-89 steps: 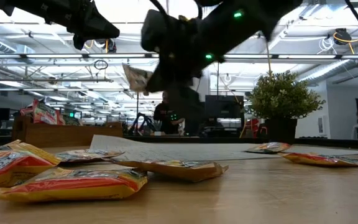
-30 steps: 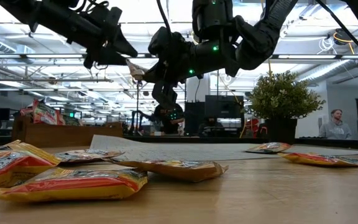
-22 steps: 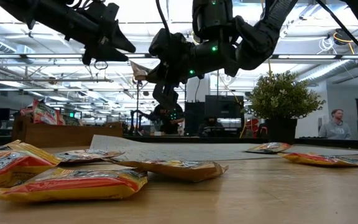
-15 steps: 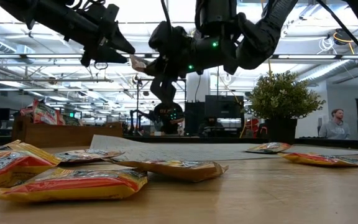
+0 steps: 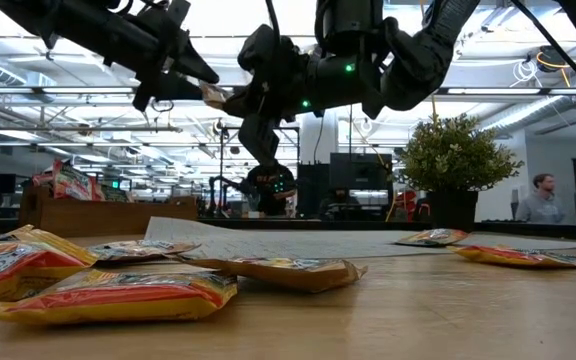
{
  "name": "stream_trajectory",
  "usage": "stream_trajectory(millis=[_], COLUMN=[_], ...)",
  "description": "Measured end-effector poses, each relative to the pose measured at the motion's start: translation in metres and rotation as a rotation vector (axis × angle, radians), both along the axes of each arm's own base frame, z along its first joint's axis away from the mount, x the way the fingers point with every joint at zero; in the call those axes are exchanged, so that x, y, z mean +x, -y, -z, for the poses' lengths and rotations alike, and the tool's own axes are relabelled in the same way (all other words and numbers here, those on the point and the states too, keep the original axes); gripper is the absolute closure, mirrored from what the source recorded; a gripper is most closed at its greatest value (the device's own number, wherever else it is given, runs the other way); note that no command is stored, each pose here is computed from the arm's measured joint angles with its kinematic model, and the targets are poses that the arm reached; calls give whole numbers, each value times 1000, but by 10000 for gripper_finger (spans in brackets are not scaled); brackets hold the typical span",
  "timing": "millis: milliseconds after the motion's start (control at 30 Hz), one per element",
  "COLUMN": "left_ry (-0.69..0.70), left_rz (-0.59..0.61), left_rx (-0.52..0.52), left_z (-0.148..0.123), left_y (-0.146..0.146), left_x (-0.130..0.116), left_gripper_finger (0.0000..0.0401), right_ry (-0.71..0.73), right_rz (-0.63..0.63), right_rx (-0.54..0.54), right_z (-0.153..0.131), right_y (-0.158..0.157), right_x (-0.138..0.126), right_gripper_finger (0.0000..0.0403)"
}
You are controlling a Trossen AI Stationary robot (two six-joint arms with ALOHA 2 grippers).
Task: Pick & Place Tea
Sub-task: Put the brown tea bag into the middle section of the wooden organizer
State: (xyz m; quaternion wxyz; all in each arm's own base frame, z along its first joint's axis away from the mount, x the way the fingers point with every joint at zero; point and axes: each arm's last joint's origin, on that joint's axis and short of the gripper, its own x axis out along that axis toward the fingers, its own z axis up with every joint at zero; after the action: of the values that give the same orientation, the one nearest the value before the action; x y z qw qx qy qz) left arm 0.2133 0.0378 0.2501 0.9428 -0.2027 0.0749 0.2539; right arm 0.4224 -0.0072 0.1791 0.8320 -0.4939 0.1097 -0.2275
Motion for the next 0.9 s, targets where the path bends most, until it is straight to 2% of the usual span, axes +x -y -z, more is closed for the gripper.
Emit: stream_trajectory(millis=[133,233,267,367,533,700,900], left_ry=[0,-29,-45,-85,-146,-116,-102], left_rz=[19,28,35,34,-112,-91,-32], left_rx=[-5,52,84,199,325,251,206], left_z=[0,0,0,-5,-16,-19,-18], left_y=[-2,-4,-5,-7,-8,-5,-4], left_x=[0,0,-1,-6,-26,-36,-36], left_gripper_finger=[290,370,385,395,398,399,397], right_ry=[0,-9,-8,9,16,29,36], right_rz=[1,-1,-4,-4,13,8,14], right_rx=[0,23,50,171,364,346,296], right_z=[0,2,3,8,18,15,12], right_y=[0,-1,-2,-2,-2,-2,2], right_x=[0,0,0,0,-1,-1,0], right_gripper_finger=[401,401,400,390,350,324,332])
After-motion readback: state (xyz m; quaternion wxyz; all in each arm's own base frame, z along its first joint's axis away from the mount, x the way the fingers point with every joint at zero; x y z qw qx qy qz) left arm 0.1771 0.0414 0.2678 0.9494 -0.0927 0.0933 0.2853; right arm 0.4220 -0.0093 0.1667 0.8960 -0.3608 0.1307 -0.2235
